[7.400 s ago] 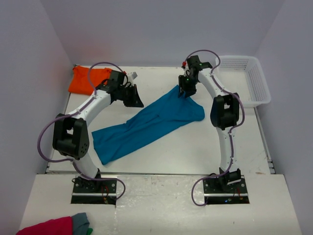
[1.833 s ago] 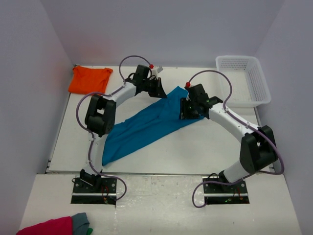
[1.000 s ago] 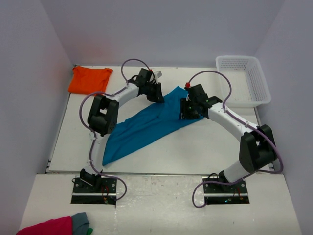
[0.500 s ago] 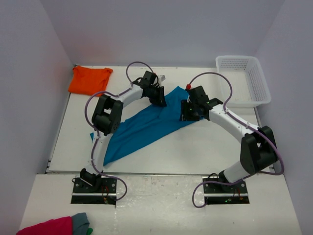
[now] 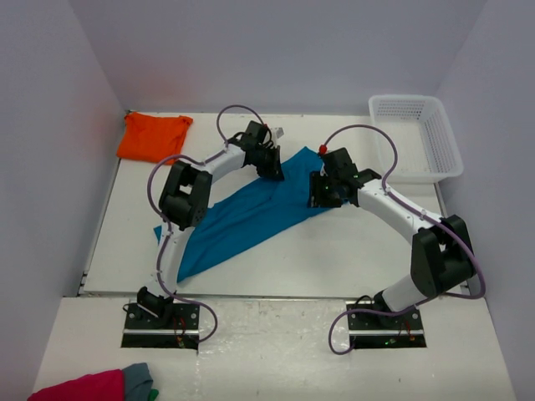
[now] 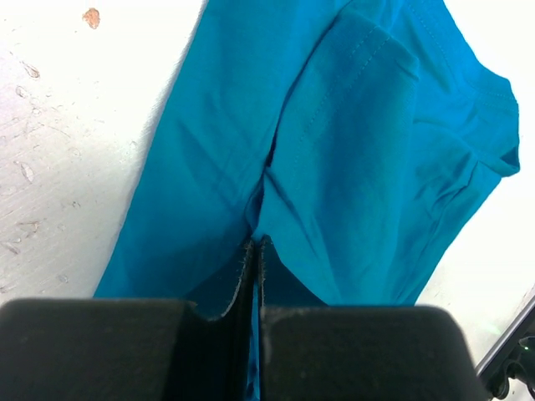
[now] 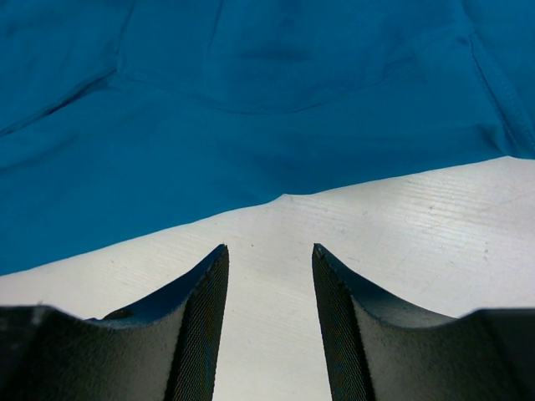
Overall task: Fold and stack the t-shirts
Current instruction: Rotate the tshirt 90 degrees
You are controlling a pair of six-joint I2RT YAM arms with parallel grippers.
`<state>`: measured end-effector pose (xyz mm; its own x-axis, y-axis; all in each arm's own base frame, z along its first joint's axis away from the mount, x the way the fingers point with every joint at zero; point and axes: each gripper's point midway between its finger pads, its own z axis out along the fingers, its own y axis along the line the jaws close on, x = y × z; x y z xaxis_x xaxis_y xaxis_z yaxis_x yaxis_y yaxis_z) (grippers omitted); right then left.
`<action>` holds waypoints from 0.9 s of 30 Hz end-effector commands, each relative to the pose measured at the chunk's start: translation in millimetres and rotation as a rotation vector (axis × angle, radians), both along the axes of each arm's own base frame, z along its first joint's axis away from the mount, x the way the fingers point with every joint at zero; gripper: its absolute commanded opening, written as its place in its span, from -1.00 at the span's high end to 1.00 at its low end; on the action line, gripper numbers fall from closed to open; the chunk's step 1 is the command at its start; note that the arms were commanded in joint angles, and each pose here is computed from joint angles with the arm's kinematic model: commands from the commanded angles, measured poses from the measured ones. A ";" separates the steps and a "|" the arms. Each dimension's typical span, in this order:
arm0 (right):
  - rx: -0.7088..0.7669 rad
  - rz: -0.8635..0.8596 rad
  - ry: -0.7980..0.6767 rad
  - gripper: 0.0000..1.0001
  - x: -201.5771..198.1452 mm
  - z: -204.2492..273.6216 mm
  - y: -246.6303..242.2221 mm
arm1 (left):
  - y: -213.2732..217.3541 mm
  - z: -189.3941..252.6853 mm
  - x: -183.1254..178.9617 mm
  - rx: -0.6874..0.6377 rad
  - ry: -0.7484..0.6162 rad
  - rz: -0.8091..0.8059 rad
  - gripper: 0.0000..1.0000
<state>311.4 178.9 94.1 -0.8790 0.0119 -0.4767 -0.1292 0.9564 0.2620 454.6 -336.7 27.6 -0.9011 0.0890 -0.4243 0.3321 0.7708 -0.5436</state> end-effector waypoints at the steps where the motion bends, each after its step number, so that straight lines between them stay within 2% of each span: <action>1: 0.019 0.003 -0.051 0.07 8.0 8.8 2.6 | -8.9 48.6 9.6 -0.073 -0.121 -0.030 1.00; 5: 0.020 -0.002 -0.039 0.07 10.2 4.2 3.8 | -6.8 72.1 5.0 -0.095 -0.164 -0.032 1.00; 12: 0.014 -0.001 -0.029 0.07 12.4 2.0 5.2 | -2.8 85.2 1.4 -0.099 -0.193 -0.024 1.00; 27: 0.011 -0.002 -0.045 0.07 10.3 12.0 1.8 | 38.4 29.6 25.8 -0.007 -0.119 0.105 1.00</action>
